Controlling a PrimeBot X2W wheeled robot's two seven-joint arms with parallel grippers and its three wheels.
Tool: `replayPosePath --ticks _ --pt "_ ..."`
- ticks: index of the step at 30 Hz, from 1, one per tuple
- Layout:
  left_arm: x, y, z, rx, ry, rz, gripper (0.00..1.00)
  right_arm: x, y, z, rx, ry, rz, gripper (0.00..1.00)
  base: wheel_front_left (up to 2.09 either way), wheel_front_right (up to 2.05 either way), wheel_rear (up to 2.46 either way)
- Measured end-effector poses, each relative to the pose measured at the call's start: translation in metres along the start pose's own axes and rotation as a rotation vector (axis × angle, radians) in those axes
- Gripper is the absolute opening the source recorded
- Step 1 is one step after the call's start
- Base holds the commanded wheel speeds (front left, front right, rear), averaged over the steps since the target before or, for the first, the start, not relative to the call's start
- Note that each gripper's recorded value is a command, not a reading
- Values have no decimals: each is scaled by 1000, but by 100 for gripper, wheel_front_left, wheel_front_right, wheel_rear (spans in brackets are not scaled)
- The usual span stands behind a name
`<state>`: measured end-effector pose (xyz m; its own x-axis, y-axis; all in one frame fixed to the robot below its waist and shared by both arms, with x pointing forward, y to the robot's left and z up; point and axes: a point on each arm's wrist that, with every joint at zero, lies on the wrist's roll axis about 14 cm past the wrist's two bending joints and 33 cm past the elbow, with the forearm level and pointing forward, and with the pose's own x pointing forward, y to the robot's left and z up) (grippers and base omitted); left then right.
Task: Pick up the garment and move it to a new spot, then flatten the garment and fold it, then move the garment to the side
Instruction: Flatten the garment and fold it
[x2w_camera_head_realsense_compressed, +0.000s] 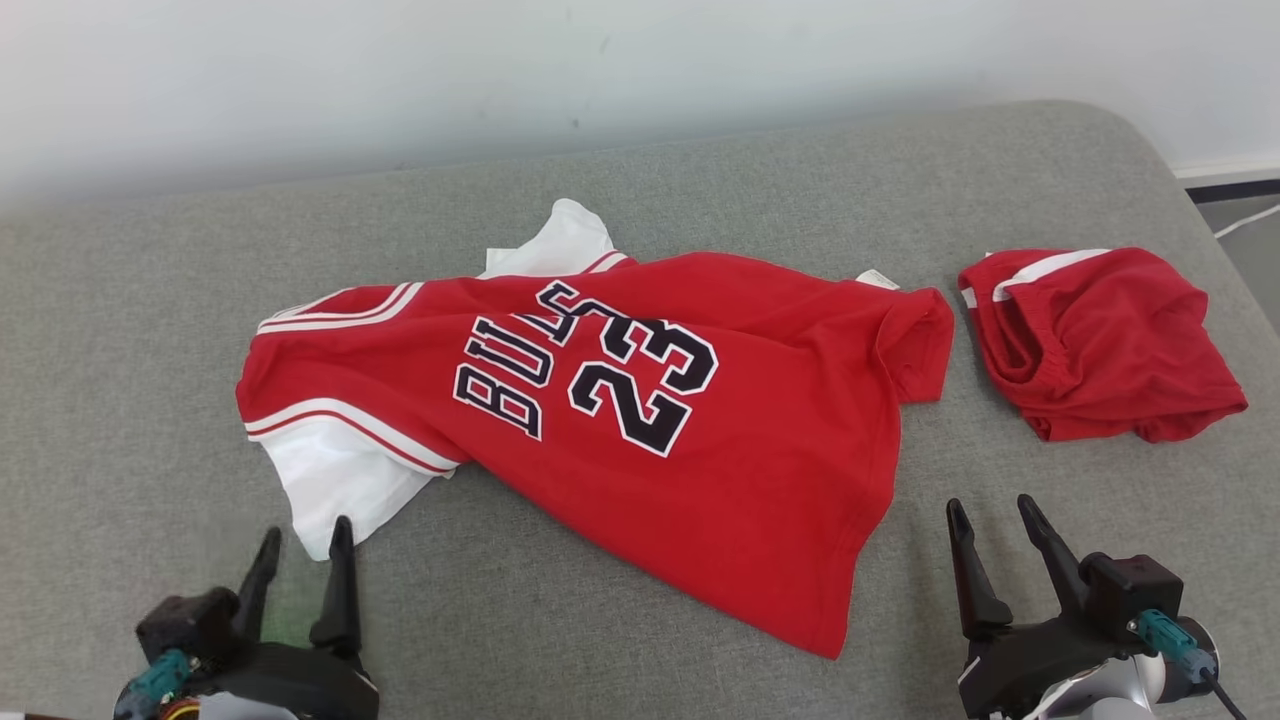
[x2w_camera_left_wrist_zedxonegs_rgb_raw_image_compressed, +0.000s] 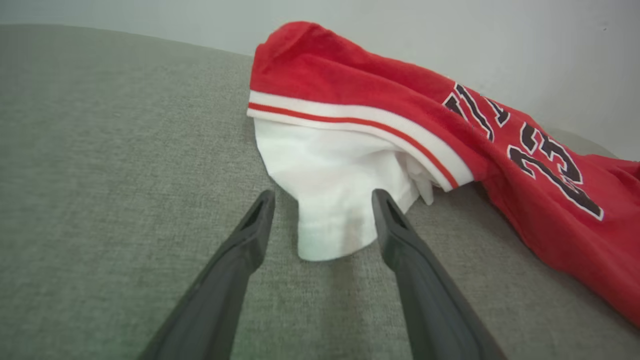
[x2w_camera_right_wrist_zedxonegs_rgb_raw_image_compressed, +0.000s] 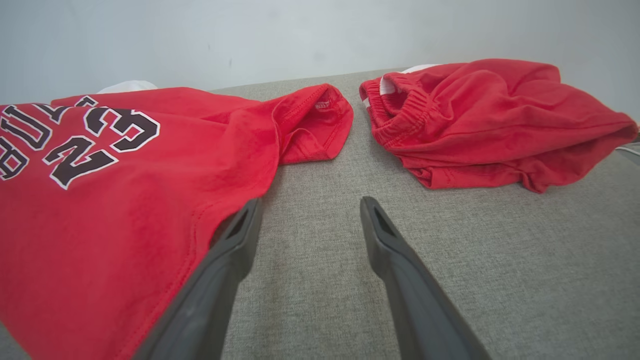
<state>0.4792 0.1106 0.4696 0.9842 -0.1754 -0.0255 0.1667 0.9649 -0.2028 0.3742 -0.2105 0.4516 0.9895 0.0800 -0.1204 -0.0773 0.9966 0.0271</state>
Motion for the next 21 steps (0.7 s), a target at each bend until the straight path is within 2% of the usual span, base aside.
replayPosePath --ticks 8,9,10,13,21 --pt "4 -8 -21 -27 58 -10 100 0 -2 -2 -1 8 -7 100 0 0 0" --pt "6 -9 -21 -34 59 -13 77 -1 -3 -2 -1 7 -11 100 0 0 0" --pt "8 -10 -21 -37 57 -15 0 -1 -5 -2 -1 6 -16 100 0 0 0" --pt "11 -8 -24 -68 61 -4 0 -2 -11 -2 0 8 -35 100 0 0 0" --pt "4 7 0 -52 -10 25 0 4 -4 -4 17 9 -21 100 0 0 0"
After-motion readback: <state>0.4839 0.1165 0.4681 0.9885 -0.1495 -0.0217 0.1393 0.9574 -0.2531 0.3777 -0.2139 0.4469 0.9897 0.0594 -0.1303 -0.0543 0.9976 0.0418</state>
